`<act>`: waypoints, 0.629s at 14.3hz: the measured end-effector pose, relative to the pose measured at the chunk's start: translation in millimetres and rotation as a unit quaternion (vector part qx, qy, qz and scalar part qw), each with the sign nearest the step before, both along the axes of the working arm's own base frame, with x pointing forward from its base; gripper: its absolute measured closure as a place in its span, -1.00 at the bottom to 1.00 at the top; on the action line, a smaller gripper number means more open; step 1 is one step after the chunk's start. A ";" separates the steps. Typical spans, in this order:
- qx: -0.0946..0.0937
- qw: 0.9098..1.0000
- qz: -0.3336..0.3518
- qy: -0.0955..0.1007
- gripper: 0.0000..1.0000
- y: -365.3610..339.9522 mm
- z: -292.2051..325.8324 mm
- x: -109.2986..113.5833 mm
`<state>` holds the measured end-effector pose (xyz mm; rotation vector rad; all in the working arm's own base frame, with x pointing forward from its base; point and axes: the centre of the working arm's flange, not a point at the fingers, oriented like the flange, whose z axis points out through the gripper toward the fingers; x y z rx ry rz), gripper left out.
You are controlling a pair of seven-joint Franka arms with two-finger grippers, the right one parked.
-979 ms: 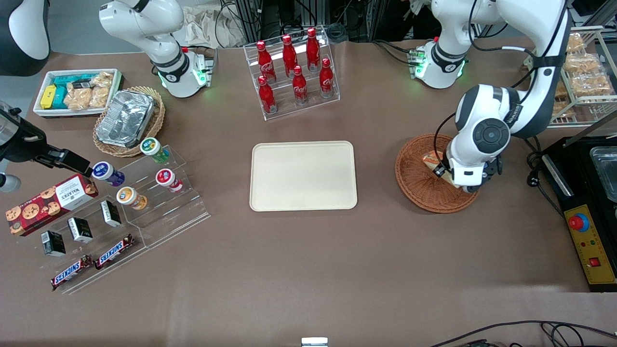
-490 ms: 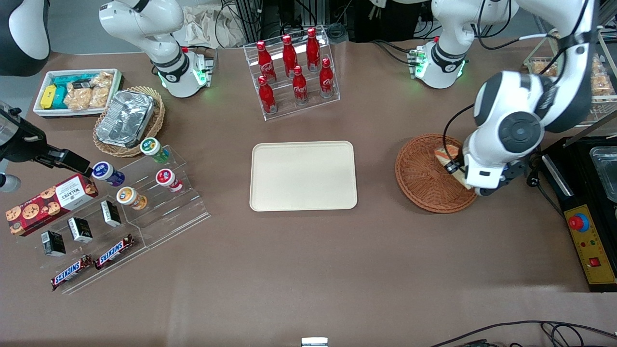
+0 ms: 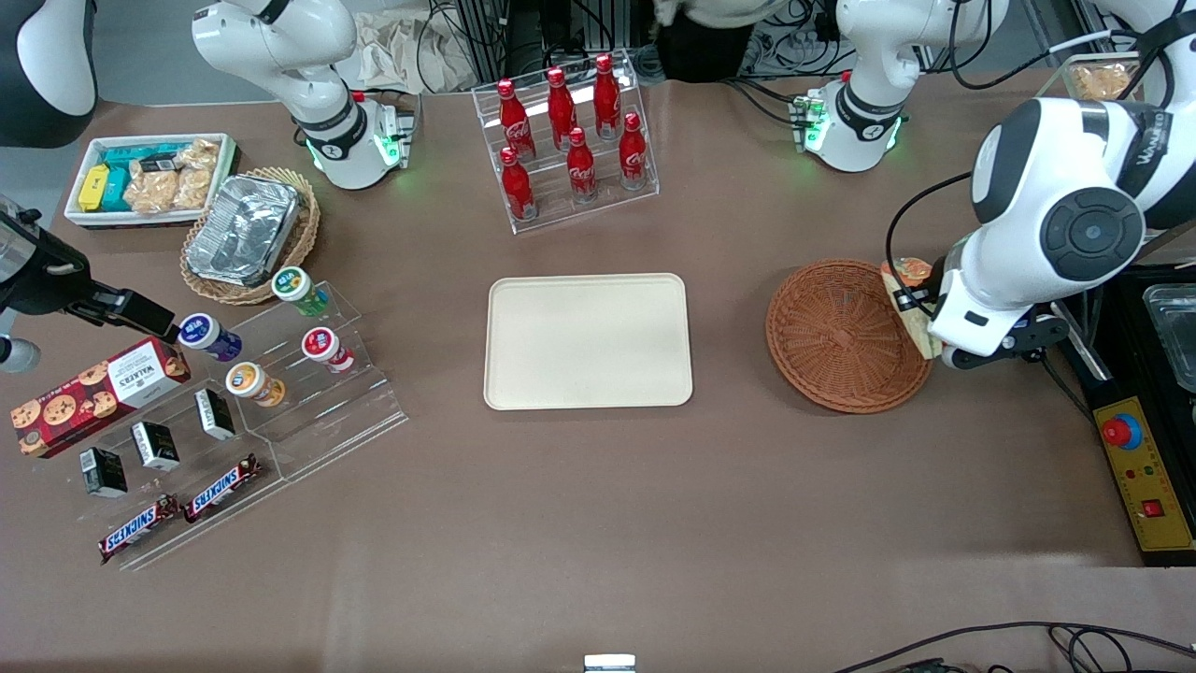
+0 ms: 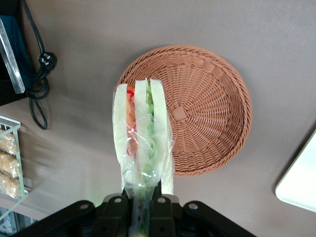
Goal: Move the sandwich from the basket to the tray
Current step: 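Carry the held sandwich with the left gripper over the cream tray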
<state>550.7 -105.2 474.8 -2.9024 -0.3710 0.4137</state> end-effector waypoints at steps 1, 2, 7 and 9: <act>-0.001 1.000 -0.003 0.001 0.69 -0.1 0.2 0.0; -0.001 1.000 -0.005 0.001 0.69 -0.3 0.1 0.0; -0.003 1.000 -0.015 0.002 0.69 -8.7 0.2 -1.8; -0.004 1.000 -0.025 0.002 0.69 -18.9 0.2 -4.0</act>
